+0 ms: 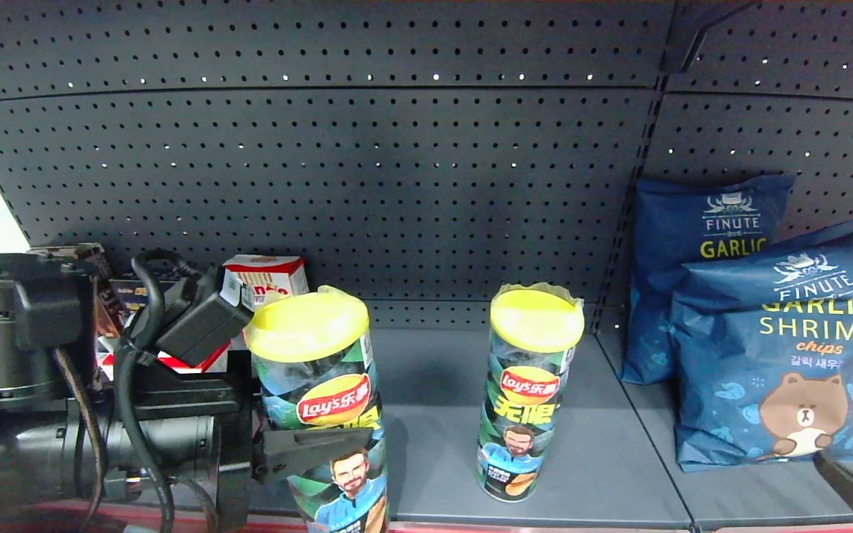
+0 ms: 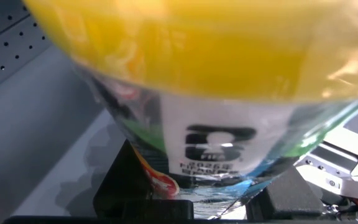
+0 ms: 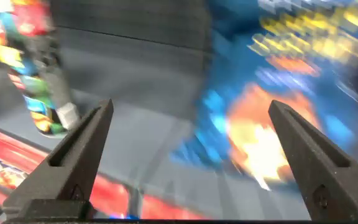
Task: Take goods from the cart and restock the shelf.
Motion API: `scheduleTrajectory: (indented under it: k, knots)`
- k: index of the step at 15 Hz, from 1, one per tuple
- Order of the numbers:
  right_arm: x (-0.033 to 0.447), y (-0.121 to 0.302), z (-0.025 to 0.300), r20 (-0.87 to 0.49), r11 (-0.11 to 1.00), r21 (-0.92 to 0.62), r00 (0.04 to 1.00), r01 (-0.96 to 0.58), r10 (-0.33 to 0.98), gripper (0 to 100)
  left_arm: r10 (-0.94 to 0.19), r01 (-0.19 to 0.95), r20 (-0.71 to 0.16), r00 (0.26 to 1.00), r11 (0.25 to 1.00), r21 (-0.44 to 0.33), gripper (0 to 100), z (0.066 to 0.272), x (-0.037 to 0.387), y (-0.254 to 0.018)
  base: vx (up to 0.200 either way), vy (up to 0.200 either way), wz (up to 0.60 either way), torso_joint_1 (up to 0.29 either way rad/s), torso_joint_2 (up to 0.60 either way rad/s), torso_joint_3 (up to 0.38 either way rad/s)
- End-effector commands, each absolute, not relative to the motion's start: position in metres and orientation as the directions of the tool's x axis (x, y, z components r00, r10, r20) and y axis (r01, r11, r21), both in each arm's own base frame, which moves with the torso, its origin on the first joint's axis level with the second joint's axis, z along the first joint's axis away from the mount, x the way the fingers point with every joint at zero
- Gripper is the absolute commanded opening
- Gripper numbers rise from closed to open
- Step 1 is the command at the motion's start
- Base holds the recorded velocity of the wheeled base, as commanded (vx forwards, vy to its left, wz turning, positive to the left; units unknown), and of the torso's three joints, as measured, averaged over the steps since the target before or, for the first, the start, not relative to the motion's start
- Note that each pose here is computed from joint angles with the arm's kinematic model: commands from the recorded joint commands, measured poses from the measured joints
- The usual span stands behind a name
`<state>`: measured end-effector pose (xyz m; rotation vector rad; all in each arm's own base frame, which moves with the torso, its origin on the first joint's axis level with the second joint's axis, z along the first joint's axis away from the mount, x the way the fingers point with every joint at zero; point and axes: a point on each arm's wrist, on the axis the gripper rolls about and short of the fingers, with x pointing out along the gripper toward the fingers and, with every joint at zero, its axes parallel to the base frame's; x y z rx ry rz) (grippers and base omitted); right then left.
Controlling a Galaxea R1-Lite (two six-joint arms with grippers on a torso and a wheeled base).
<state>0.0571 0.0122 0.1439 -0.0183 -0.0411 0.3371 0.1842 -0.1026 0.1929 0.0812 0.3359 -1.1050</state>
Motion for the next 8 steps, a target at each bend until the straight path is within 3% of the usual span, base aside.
scheduleTrajectory:
  k: [1,3,5,8]
  knots:
    - [-0.008,0.004,0.109,0.111,0.985,-0.024,0.979,-0.171,0.173,100,-0.863,0.887,-0.304,0.403,0.450,-0.101,0,0.193,0.184,-0.103,0.000,0.000,0.00,0.000,0.00,0.000]
    - [-0.023,0.003,0.085,0.090,0.994,-0.032,0.990,-0.106,0.109,100,-0.864,0.888,-0.301,0.404,0.450,-0.099,0,0.195,0.184,-0.102,0.000,0.000,0.00,0.000,0.00,0.000]
    - [-0.023,-0.001,0.081,0.058,0.998,-0.016,0.996,0.062,-0.061,100,-0.865,0.888,-0.291,0.409,0.451,-0.090,0,0.198,0.181,-0.101,0.000,0.000,0.00,0.000,0.00,0.000]
    - [-0.023,-0.002,0.081,0.058,0.997,0.009,0.995,0.076,-0.077,100,-0.867,0.889,-0.283,0.411,0.449,-0.085,0,0.200,0.181,-0.101,0.000,0.000,0.00,0.000,0.00,0.000]
